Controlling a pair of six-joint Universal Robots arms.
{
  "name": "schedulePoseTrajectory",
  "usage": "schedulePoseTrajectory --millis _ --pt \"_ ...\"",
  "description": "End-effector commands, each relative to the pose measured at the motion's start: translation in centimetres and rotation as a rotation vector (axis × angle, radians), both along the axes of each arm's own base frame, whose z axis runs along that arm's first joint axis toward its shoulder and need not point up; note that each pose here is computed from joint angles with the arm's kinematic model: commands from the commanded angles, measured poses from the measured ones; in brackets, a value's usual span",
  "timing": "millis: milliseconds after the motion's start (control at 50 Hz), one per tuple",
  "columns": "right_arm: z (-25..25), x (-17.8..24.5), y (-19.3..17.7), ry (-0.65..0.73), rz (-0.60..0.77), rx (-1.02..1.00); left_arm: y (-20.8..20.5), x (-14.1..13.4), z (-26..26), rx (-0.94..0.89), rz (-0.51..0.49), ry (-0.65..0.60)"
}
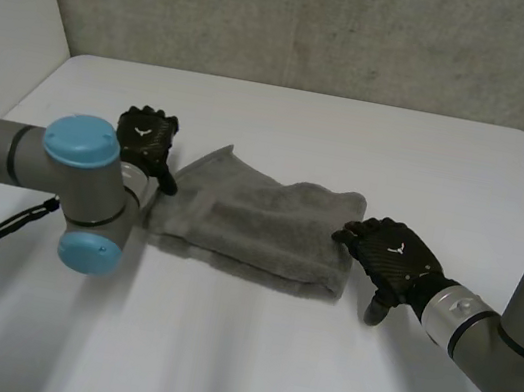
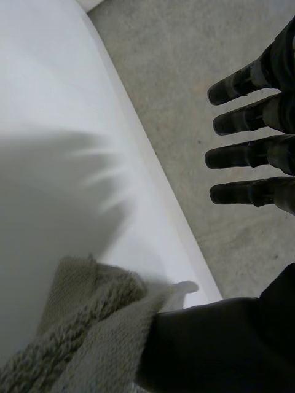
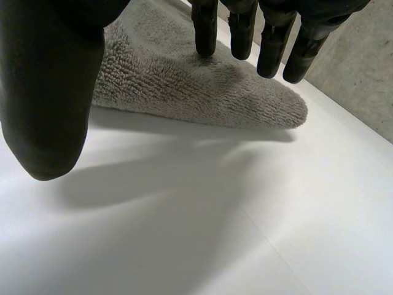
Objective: Fold the towel.
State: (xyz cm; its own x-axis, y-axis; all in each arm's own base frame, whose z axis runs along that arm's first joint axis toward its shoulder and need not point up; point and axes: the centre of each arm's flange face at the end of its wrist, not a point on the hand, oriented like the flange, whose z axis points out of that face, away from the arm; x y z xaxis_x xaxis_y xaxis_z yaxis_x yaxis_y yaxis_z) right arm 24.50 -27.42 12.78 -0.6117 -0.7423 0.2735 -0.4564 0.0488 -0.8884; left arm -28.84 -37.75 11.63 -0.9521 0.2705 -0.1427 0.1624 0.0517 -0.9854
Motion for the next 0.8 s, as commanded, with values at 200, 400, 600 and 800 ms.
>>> schedulePoseTrajectory --millis 200,400,600,800 --pt "0.0 0.2 0.0 0.014 0.007 -0.017 4.0 0.7 1.2 0.090 -0.015 0.081" --pt "1.5 0.0 0.7 -0.101 -0.030 0.049 7.7 1.4 1.9 0.187 -0.030 0.147" --pt "1.4 0.7 1.3 -0.191 -0.006 0.131 8.2 3.7 2.2 0.235 -0.005 0.193" --pt "-0.6 1.8 0.7 -0.179 0.019 0.150 8.7 4.9 5.0 0.197 -0.010 0.256"
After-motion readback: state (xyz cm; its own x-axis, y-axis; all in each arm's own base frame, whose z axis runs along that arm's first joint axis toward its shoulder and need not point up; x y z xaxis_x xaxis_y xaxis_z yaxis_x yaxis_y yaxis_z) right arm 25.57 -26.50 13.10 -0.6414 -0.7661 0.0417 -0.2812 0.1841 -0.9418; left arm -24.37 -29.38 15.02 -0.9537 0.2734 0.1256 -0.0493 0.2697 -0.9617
